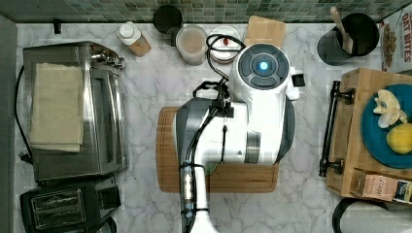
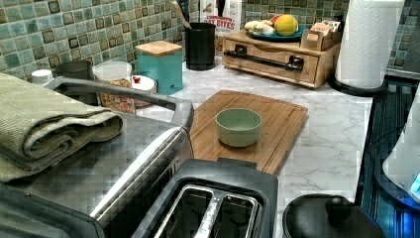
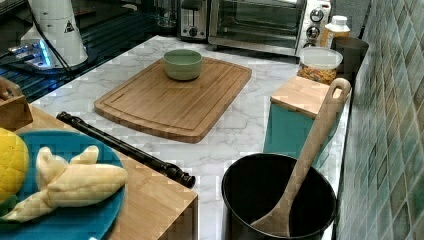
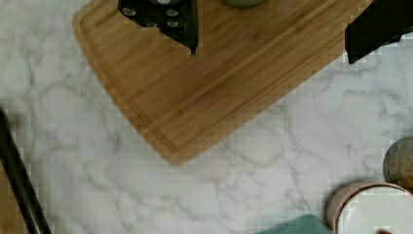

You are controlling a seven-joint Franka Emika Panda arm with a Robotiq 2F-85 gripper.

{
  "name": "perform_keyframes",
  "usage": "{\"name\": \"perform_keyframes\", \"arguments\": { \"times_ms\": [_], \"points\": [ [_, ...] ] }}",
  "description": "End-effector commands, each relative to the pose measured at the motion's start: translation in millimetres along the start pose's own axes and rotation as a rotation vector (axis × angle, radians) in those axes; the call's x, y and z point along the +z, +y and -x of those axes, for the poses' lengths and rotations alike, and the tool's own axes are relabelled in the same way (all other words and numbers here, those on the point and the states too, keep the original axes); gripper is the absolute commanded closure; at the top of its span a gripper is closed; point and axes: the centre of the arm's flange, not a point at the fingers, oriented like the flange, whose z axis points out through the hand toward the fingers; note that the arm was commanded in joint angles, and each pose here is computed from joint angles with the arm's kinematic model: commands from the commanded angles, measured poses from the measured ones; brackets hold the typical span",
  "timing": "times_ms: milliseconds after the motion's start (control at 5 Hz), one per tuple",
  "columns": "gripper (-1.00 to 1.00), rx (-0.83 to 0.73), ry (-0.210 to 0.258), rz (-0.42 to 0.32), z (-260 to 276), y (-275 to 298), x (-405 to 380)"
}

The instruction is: Open the drawer.

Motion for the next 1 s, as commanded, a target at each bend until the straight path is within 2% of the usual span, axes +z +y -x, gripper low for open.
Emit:
{"name": "perform_keyframes", "arguments": {
  "times_ms": [200,400,600,800,1000],
  "points": [
    [-1.0,-0.202,-0.036,0.136,-69,97,24],
    [-1.0,-0.242,-0.038,0.214,-83,119,34],
    [-1.0,-0.296,0.047,0.191,-89,151,54],
    [-1.0,-0.323,0.068,0.201,-98,184,69],
    [-1.0,-0.358,0.098,0.179,-109,201,79]
  ]
}}
